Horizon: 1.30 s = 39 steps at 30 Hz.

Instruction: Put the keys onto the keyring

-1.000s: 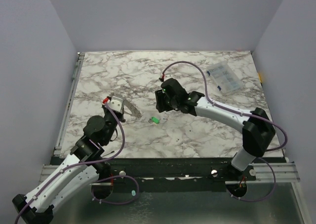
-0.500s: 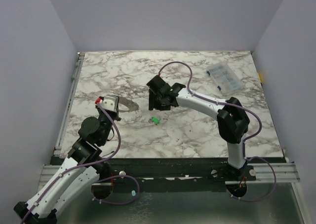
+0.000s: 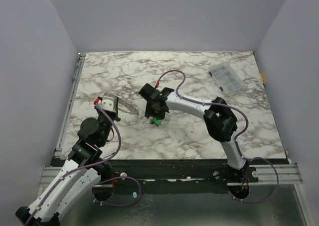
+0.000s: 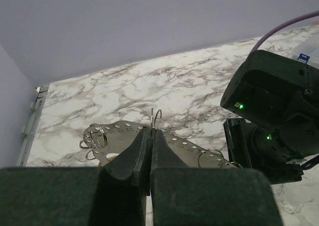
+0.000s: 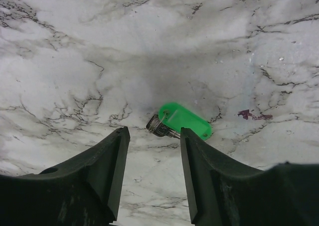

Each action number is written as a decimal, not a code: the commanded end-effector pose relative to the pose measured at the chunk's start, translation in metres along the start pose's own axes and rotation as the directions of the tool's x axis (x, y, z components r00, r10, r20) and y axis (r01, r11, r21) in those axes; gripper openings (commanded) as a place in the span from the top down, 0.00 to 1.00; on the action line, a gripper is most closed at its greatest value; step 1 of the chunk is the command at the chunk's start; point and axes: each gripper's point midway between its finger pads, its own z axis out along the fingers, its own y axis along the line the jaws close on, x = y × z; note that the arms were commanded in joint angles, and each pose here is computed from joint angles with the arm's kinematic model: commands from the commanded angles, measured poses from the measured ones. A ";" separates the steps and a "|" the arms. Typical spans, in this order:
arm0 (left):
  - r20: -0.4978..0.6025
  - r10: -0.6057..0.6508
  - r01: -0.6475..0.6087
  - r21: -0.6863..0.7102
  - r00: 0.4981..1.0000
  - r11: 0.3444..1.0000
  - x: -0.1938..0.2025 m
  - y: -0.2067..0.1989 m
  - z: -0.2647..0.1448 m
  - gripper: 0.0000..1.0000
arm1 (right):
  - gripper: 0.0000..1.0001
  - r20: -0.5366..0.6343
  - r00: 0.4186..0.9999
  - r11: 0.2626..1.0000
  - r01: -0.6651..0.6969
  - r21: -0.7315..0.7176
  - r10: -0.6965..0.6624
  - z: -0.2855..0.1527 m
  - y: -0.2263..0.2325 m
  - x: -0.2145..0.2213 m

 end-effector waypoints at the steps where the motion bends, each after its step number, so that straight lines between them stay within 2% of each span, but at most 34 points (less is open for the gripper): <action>1: 0.071 -0.031 0.030 0.007 0.997 1.000 -0.025 0.002 -0.002 1.00 | 0.50 0.014 0.999 0.997 -0.052 0.053 0.052 0.008 -0.009 0.003; 5: 0.068 -0.029 0.028 0.005 0.997 1.000 -0.024 0.002 -0.002 1.00 | 0.56 0.019 0.999 0.997 -0.051 0.049 0.050 0.012 -0.009 0.003; 16: 0.063 -0.029 0.029 0.003 0.998 1.000 -0.023 0.003 -0.001 1.00 | 0.58 0.045 0.997 0.995 -0.073 0.062 0.070 0.015 -0.013 0.000; 22: 0.056 -0.026 0.026 0.006 0.998 1.000 -0.021 0.002 0.001 1.00 | 0.67 0.055 0.996 0.995 -0.076 0.063 0.072 0.017 -0.013 -0.001; 30: 0.047 -0.022 0.021 0.010 0.999 1.000 -0.018 0.001 0.002 1.00 | 0.72 0.061 0.996 0.996 -0.076 0.053 0.073 0.016 -0.014 -0.001; 39: 0.037 -0.017 0.017 0.015 0.999 1.000 -0.016 -0.001 0.004 1.00 | 0.73 0.070 0.995 0.997 -0.074 0.034 0.072 0.017 -0.013 -0.002</action>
